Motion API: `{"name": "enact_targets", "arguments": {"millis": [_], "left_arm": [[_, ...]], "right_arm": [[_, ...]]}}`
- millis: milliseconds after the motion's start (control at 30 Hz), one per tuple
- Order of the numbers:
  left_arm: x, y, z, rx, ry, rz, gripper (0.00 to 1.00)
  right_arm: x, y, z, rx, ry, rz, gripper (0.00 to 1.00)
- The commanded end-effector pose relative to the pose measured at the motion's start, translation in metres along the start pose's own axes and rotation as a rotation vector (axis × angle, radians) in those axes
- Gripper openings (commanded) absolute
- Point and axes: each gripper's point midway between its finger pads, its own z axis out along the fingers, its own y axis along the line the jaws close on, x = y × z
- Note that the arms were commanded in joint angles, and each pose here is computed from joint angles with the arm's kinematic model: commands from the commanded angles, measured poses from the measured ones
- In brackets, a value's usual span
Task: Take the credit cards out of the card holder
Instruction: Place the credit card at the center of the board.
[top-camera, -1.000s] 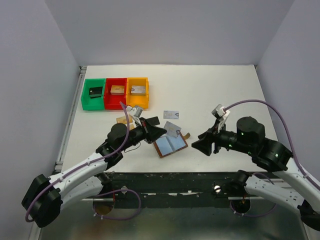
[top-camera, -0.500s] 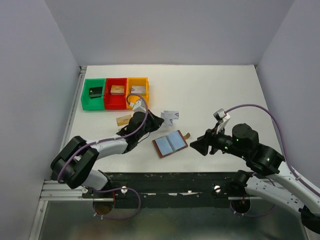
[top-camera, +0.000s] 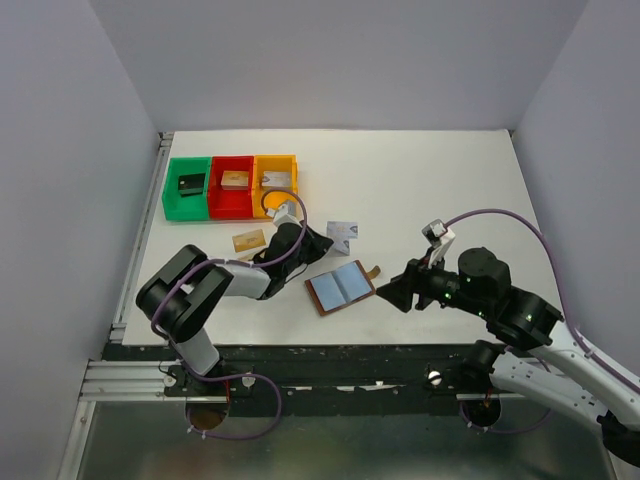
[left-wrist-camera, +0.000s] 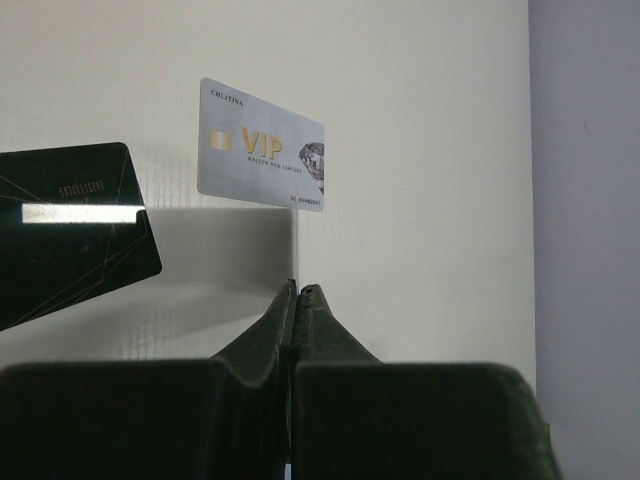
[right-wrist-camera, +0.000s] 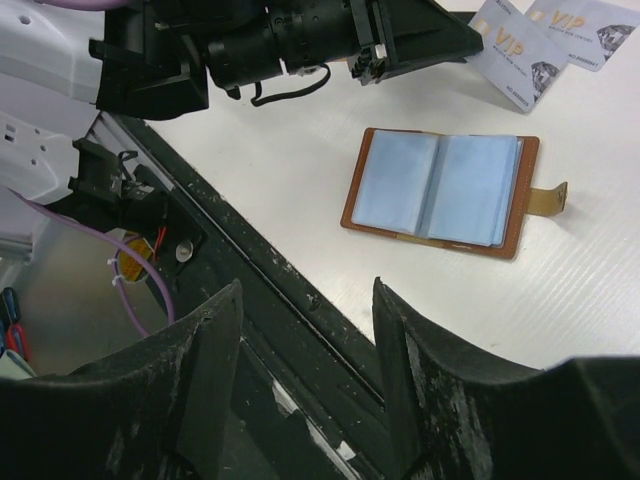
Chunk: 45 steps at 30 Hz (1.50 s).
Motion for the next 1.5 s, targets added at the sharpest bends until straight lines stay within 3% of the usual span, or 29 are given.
{"name": "enact_targets", "arguments": {"millis": [0, 333, 633, 900, 1167, 1267, 1467], "left_arm": [[-0.004, -0.017, 0.007, 0.070, -0.010, -0.044, 0.00], [0.010, -0.007, 0.012, 0.058, 0.030, -0.055, 0.00], [0.016, 0.004, 0.011, 0.023, 0.053, -0.059, 0.25], [0.015, 0.007, 0.007, -0.005, 0.055, -0.043, 0.32], [0.013, 0.021, -0.003, -0.078, 0.051, -0.013, 0.45], [0.009, 0.024, -0.010, -0.105, 0.038, 0.005, 0.54], [-0.009, 0.016, -0.022, -0.126, 0.008, 0.066, 0.96]], "right_arm": [[0.003, 0.004, 0.002, -0.025, 0.003, 0.010, 0.62], [0.005, 0.001, 0.005, -0.016, 0.009, 0.007, 0.63], [0.006, 0.000, 0.006, -0.007, 0.020, 0.003, 0.63], [0.004, -0.001, 0.006, -0.001, 0.015, -0.002, 0.63], [0.004, -0.004, 0.004, 0.017, 0.017, -0.008, 0.63], [0.006, -0.005, 0.004, 0.024, 0.022, -0.008, 0.63], [0.007, -0.008, 0.004, 0.038, 0.026, -0.010, 0.63]]}}
